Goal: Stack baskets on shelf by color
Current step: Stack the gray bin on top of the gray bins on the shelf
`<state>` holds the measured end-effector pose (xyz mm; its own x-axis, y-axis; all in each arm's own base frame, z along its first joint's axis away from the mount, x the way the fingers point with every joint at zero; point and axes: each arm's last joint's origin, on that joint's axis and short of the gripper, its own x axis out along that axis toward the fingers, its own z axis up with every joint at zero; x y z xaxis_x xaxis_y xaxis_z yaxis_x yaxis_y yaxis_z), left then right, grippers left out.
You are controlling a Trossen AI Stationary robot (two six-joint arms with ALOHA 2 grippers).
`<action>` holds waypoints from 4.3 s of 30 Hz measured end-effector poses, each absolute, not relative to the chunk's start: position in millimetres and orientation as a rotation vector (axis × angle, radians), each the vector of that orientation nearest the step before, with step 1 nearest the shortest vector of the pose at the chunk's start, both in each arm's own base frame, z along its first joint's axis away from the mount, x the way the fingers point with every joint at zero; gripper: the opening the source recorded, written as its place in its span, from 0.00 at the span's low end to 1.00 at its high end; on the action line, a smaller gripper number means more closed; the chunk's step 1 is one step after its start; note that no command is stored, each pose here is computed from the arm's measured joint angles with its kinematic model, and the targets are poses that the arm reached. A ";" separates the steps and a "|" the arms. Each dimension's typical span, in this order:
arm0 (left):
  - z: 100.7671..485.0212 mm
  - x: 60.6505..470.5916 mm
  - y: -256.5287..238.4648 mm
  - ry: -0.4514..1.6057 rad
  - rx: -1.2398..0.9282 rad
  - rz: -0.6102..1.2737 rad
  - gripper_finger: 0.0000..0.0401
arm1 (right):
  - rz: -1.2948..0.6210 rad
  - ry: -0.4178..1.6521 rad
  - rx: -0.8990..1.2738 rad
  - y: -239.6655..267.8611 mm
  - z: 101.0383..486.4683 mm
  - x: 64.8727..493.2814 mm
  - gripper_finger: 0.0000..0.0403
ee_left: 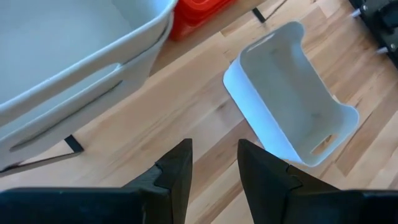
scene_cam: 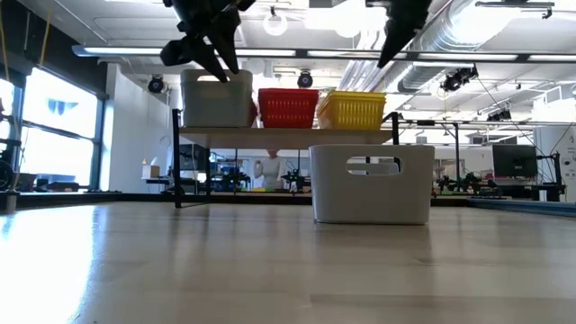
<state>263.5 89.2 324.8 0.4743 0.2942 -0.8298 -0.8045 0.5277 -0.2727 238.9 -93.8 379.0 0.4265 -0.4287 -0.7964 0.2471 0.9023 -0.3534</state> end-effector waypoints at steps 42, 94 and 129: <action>346.1 256.3 23.3 0.893 -0.268 0.208 0.30 | -0.809 1.386 0.742 5.4 302.2 288.7 0.26; 348.6 254.4 24.7 0.874 -0.257 0.249 0.30 | -0.905 0.871 1.014 -24.3 167.7 257.6 0.26; 339.0 256.6 10.6 0.928 -0.345 0.114 0.46 | -0.844 0.564 0.963 14.9 247.5 318.2 0.00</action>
